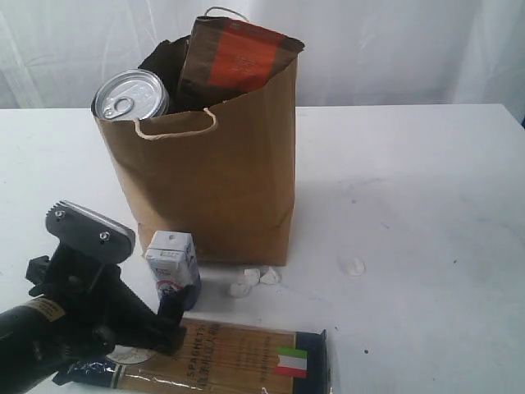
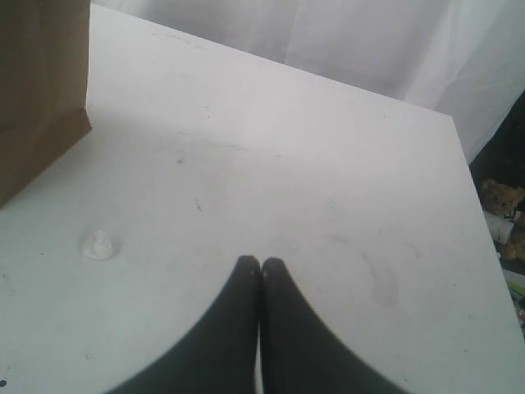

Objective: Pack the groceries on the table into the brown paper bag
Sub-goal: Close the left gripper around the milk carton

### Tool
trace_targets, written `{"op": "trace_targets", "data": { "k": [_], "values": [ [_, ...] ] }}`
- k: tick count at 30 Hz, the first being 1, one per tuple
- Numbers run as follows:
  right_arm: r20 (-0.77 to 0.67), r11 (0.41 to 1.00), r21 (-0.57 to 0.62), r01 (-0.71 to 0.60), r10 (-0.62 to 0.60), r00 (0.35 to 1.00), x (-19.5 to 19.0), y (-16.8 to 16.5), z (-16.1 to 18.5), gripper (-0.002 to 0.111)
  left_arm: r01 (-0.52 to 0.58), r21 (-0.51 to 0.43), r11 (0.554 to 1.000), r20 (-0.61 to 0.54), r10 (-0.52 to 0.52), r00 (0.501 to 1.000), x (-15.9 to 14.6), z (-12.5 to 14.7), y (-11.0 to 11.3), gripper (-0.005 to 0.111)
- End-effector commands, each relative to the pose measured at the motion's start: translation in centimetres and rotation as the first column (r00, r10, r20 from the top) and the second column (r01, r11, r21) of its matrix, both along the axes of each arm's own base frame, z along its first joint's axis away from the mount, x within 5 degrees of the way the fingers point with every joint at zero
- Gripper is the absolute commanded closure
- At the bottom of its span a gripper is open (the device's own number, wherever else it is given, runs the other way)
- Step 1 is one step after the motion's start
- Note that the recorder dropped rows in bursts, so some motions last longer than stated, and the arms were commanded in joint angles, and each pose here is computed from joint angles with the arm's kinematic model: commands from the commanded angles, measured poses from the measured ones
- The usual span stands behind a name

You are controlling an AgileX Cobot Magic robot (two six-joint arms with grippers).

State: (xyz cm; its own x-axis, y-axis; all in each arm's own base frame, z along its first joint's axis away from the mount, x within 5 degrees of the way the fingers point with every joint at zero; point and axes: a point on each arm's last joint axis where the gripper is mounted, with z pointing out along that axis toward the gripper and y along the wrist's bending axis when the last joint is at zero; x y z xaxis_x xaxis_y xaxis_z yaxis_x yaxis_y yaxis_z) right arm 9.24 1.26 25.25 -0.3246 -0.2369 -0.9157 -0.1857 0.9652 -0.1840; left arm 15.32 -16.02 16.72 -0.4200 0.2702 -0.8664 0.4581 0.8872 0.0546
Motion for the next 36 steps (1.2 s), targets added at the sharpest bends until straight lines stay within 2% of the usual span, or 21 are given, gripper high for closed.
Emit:
{"op": "trace_targets", "data": {
  "k": [1,5,7,11,16,20,26,33,36],
  "values": [
    [0.005,1.000,0.024,0.009,-0.009,1.000,0.0,0.0,0.0,0.108,-0.123,-0.085,0.989,0.038,0.127,0.991,0.7,-0.6,0.2,0.002],
    [0.003,0.999,0.038,0.014,-0.014,1.000,0.0,0.0,0.0,0.108,-0.074,-0.055,0.996,0.027,0.075,0.997,0.7,-1.5,-0.4,0.002],
    [0.003,0.999,0.038,0.014,-0.014,1.000,0.0,0.0,0.0,0.108,-0.044,-0.070,0.997,0.036,0.047,0.998,0.8,-1.8,-0.8,0.002],
    [0.003,0.999,0.038,0.014,-0.014,1.000,0.0,0.0,0.0,0.108,-0.084,-0.202,0.976,0.075,0.100,0.992,1.2,-1.4,-1.1,0.002],
    [0.005,0.999,0.038,0.013,-0.013,1.000,0.0,0.0,0.0,0.108,-0.189,-0.185,0.964,0.034,0.198,0.980,1.5,-2.7,-0.5,0.002],
    [0.006,0.999,0.044,0.014,-0.014,1.000,0.0,0.0,0.0,0.108,-0.147,-0.194,0.970,0.064,0.162,0.985,1.7,-3.0,-1.0,0.002],
    [0.004,0.998,0.055,0.018,-0.018,1.000,0.0,0.0,0.0,0.108,-0.120,-0.213,0.970,0.075,0.139,0.987,3.0,-2.9,-3.4,0.002],
    [0.002,0.998,0.056,0.020,-0.020,1.000,0.0,0.0,0.0,0.108,-0.061,-0.113,0.992,0.073,0.070,0.995,3.5,-2.8,-4.7,0.002],
    [0.002,0.998,0.056,0.020,-0.020,1.000,0.0,0.0,0.0,0.108,-0.102,-0.096,0.990,0.062,0.108,0.992,3.6,-3.0,-4.4,0.002]
  ]
}}
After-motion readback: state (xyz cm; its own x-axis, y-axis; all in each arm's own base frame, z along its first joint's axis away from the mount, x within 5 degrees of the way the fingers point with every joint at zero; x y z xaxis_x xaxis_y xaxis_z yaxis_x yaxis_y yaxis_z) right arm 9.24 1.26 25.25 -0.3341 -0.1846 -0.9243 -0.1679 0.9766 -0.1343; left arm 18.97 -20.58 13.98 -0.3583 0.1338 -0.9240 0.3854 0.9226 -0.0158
